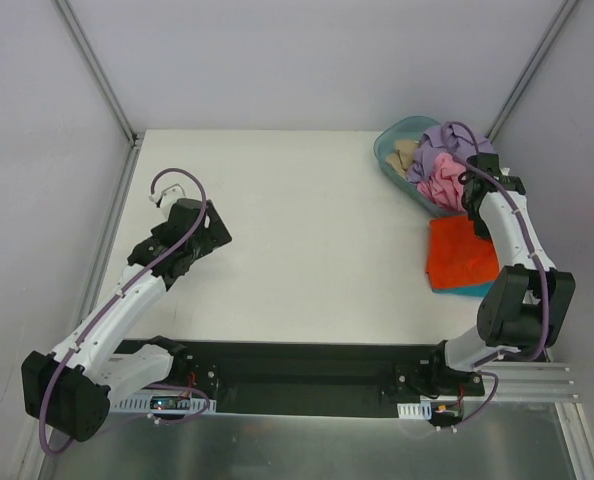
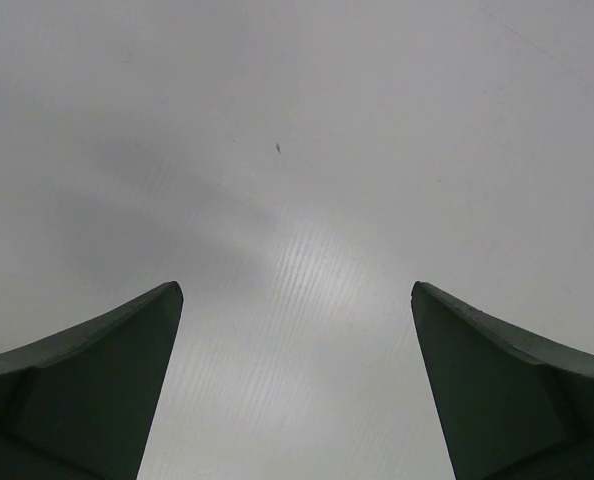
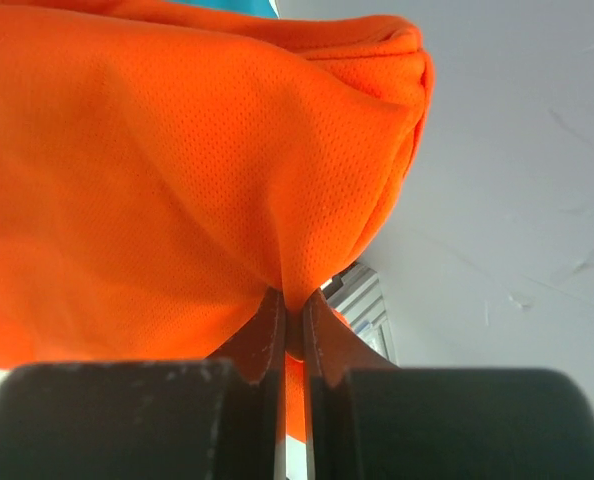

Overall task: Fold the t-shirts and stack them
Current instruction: Put the neatly folded tshirt into the corner of the board with the right arm

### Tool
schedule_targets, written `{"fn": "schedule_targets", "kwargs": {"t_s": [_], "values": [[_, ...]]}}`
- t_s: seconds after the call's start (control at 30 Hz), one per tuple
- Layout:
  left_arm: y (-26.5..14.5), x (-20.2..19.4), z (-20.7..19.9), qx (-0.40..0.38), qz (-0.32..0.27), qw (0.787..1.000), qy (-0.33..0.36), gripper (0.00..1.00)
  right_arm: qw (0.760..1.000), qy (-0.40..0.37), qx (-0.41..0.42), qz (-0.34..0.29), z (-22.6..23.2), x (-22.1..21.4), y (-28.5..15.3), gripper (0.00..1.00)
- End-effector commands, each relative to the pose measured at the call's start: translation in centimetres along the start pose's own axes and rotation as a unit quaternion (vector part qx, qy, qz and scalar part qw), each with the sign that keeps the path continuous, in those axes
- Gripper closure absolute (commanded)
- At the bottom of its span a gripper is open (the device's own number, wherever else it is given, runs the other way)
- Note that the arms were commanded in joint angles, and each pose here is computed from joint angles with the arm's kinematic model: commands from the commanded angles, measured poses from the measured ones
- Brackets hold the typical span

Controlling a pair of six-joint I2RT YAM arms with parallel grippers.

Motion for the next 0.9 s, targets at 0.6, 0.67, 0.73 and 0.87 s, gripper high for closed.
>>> {"fn": "schedule_targets", "kwargs": {"t_s": [0.6,0.67,0.73,0.87], "values": [[0.0,2.3,-0.1,0.006,-0.017,1.0,0.006,0.01,0.993,0.052,-0.011,0.104,-1.0,0.1,7.5,0.56],[-0.1,2.4,-0.1,0.004,-0.019,1.0,0.003,0.01,0.993,0.061,-0.013,0.105,-1.1,0.0,7.4,0.35],[-0.2,2.6,-0.2,0.003,-0.021,1.0,0.002,0.01,0.992,0.071,-0.006,0.101,-1.0,0.2,7.2,0.3],[-0.3,2.6,-0.3,-0.002,-0.019,1.0,-0.001,0.01,0.991,0.094,0.026,0.095,-0.5,0.3,6.2,0.14]]}}
Point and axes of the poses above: each gripper's point midway between its finger pads, its own y axis out along the fingers, its own z axis along the line the jaws close on, x = y × z, the point moved 2 cm from there along -y, back along the fingers, and after that the axes turned 5 degrees about y, right-handed, at the moved point
